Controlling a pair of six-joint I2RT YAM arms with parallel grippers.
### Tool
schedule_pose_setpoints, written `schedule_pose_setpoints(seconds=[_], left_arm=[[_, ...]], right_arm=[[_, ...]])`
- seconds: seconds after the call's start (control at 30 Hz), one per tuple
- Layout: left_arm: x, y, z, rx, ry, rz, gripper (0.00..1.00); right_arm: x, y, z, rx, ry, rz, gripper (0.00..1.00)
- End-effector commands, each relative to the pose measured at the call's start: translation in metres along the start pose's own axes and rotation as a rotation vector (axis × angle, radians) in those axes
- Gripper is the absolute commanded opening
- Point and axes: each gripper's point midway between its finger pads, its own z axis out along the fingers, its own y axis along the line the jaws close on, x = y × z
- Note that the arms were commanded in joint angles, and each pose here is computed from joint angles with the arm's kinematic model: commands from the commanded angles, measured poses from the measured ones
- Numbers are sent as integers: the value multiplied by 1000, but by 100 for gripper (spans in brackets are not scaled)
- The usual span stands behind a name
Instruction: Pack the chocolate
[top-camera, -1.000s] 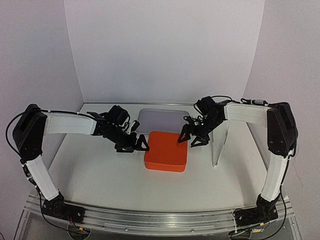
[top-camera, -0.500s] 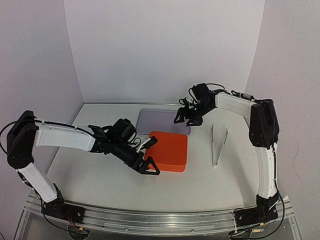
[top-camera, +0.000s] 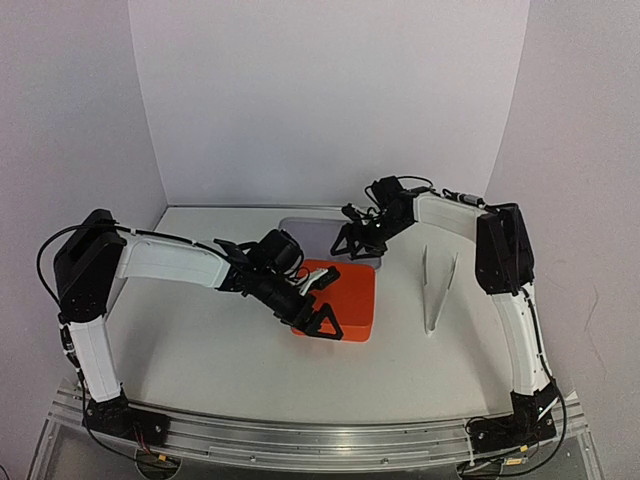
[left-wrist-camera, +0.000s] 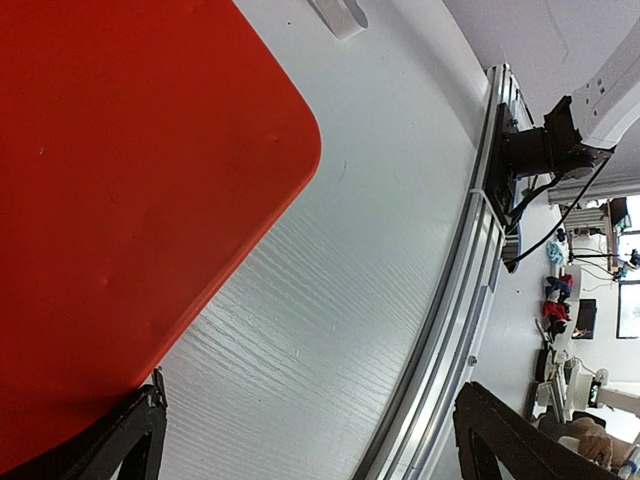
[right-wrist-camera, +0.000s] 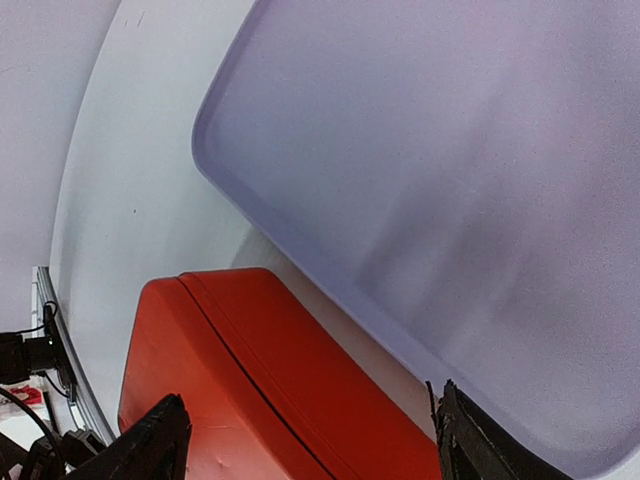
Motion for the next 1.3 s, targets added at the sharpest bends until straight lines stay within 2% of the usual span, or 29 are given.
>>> schedule_pose_setpoints(seconds=[0.0,0.37,0.57,0.9,1.1,1.27], left_arm=[[-20,10,0,-85,-36,21,100],[-28,16,-2,-138,-56,27,100],[-28,32,-9,-230,-91,-22,100],[-24,49,-41,-276,-197,-121,100],[-24,65,-58,-258,-252,-189,100],[-31,73,-68,-250,-283,-208,100]], right_arm=[[6,14,9,-113,35,-31,79],[20,12,12,-126,69,-24,77],[34,18,4,-142,91,-24,74],[83,38,-28,-126,141,-4,71],[124,55,-28,-86,198,30,71],[144,55,-29,4,175,138,72]])
